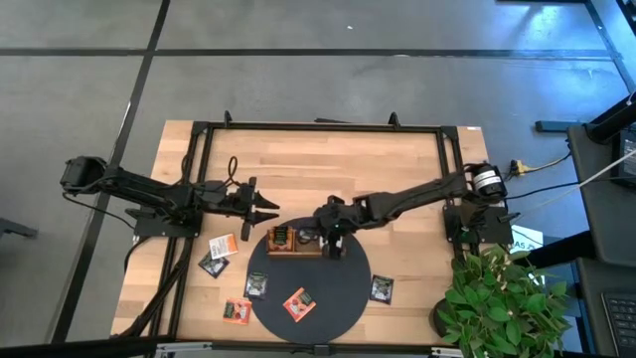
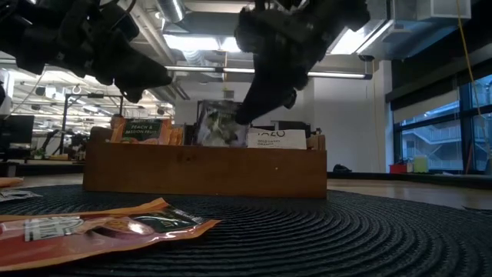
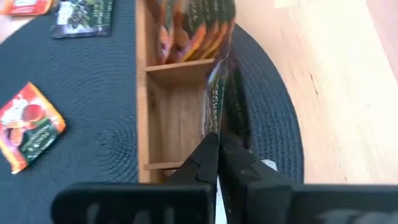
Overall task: Pick & Place Tea
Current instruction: Put the black tea bag into the middle section of the wooden organizer, then put the white tea bag into the right section of the wooden organizer
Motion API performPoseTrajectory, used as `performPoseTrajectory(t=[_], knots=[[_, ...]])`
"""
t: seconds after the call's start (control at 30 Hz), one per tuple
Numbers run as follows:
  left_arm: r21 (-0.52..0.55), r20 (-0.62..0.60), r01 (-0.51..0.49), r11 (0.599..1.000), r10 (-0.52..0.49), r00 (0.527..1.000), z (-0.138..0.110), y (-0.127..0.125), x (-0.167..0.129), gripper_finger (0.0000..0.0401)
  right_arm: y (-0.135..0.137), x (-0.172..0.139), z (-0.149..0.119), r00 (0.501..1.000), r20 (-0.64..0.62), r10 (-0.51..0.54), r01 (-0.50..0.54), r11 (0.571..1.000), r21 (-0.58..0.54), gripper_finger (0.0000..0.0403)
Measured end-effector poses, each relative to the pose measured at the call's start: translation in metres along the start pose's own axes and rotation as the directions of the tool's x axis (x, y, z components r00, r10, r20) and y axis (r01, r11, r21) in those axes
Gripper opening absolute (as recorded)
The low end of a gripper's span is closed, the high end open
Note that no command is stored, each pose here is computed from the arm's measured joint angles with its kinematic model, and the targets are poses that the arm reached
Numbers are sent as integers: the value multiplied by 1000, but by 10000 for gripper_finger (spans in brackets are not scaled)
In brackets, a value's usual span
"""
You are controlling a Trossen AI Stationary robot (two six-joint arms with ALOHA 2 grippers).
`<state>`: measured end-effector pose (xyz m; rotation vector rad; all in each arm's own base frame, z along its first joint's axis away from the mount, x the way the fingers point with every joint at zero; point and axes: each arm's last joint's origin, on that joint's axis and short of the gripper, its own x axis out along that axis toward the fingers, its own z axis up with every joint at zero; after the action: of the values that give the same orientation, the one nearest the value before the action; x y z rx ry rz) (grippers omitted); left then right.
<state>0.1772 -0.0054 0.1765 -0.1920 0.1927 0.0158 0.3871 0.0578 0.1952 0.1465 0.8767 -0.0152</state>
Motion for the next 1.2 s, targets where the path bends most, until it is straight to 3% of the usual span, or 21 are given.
performPoseTrajectory(t=[0.13,0.43,0.77,0.87,1.0,1.2], knots=[[1,-10,-2,1000,2,1000,-1,0,0,114,-4,2,0,1000,-5,-9,9,1000,6,16],[4,-24,-5,1000,5,1000,-2,0,0,113,-5,2,0,1000,-5,-10,9,996,-90,24],[-1,-88,-15,1000,15,996,-9,2,0,110,-5,2,0,1000,-1,-17,16,996,-91,87],[-29,-166,-1,1000,-3,986,-12,1,0,110,-5,1,3,1000,4,-15,16,996,-91,98],[-84,-363,-58,995,23,932,-3,-1,1,113,-6,1,4,1000,8,-17,18,994,-112,101],[-120,-636,-279,953,141,759,15,-10,-13,114,-15,1,5,999,-5,-36,36,994,-100,101]])
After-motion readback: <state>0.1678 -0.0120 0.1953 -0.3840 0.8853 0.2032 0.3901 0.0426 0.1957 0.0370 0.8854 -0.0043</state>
